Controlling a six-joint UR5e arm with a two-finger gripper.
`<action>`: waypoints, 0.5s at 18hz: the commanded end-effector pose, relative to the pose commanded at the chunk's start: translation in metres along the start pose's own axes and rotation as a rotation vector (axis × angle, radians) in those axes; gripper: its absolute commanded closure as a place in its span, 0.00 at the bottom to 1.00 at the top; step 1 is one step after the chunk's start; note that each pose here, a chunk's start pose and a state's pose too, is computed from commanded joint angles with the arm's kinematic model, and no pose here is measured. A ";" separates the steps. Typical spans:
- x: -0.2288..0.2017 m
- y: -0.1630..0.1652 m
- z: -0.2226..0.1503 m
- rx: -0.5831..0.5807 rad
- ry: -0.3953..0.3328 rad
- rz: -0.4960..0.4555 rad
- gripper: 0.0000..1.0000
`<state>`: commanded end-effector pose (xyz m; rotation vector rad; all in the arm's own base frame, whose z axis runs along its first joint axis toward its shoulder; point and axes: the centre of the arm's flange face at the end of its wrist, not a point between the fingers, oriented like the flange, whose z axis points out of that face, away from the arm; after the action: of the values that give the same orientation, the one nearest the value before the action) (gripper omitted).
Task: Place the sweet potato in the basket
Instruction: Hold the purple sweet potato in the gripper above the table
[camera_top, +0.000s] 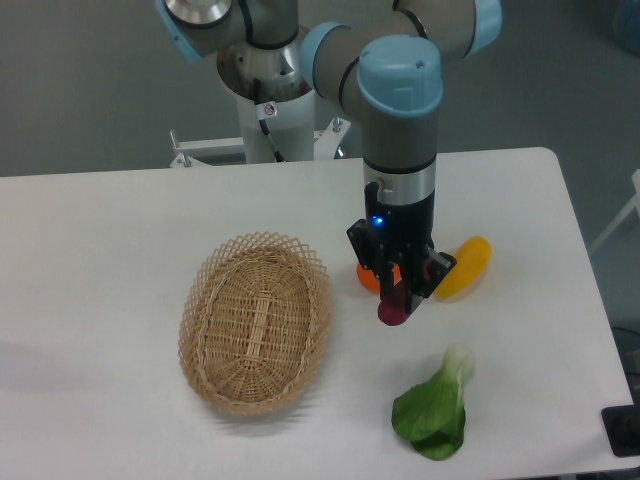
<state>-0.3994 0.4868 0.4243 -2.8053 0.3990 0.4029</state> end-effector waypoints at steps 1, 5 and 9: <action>0.001 0.001 0.001 -0.003 0.000 0.000 0.59; 0.002 0.001 0.003 -0.010 0.004 -0.033 0.59; 0.008 0.000 0.010 -0.016 0.019 -0.069 0.59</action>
<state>-0.3946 0.4878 0.4128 -2.8308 0.3039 0.3665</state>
